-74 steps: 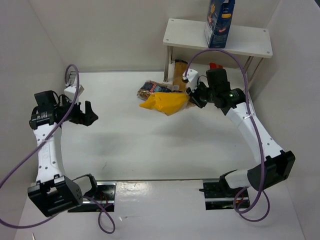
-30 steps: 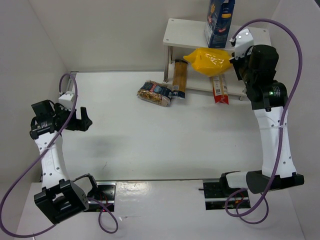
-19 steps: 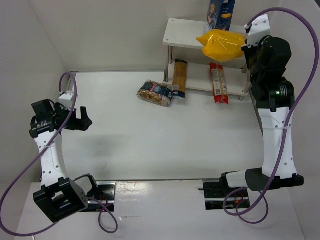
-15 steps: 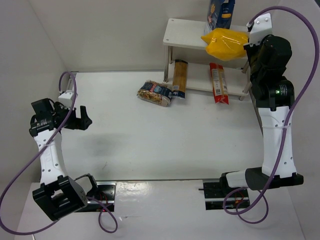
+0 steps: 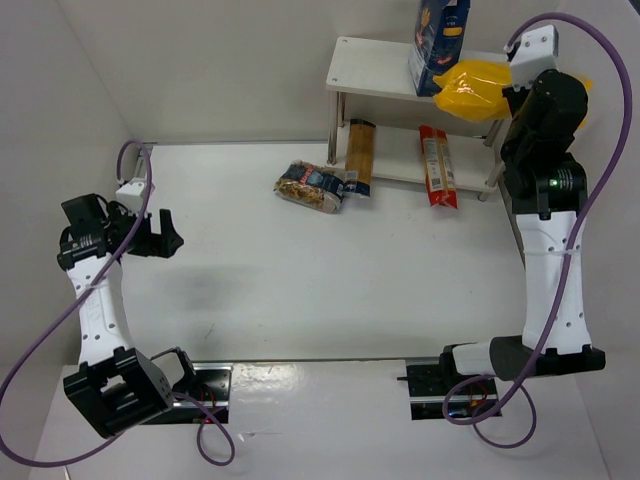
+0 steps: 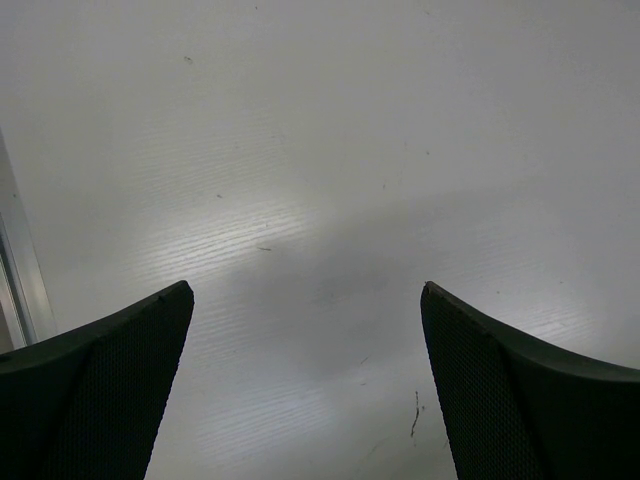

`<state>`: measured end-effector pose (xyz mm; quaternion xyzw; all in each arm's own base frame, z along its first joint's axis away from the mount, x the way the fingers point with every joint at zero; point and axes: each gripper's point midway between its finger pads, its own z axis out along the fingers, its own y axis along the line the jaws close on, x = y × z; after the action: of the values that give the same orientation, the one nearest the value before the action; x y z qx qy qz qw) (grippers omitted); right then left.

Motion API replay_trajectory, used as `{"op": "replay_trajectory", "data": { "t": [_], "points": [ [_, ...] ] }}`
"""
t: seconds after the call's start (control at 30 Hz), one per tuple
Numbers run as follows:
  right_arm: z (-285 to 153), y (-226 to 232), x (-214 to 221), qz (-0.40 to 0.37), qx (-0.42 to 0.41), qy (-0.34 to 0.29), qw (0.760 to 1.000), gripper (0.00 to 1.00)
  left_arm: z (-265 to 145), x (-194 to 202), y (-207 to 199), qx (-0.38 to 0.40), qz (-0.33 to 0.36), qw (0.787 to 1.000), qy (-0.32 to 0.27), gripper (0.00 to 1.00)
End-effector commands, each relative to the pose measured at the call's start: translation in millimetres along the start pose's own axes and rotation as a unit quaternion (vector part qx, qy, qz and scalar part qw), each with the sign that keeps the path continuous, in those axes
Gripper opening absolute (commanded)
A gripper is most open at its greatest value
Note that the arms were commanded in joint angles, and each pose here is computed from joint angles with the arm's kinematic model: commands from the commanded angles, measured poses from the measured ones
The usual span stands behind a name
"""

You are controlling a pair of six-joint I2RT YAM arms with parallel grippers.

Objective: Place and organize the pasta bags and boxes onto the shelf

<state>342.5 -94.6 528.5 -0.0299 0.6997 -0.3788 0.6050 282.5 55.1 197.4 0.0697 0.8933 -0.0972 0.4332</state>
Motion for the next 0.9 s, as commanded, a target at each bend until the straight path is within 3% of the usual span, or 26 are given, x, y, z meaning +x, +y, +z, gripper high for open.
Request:
{"op": "replay_trajectory", "data": {
  "t": [0.0,0.23,0.87],
  "points": [
    [-32.9,-76.4,-36.8,0.082,0.115,-0.085,0.986,0.0,-6.4,-19.8,0.7,0.001,0.014,1.0,-0.024,1.0],
    [-31.9,-88.6,-15.4,0.067,0.149,-0.061,0.985,0.0,-4.7,-29.2,0.7,0.011,0.02,0.999,-0.036,1.0],
    [16.4,-85.7,-29.3,0.091,0.175,-0.071,0.978,0.0,-4.5,-31.0,2.2,0.009,0.027,0.999,-0.04,1.0]
  ]
}}
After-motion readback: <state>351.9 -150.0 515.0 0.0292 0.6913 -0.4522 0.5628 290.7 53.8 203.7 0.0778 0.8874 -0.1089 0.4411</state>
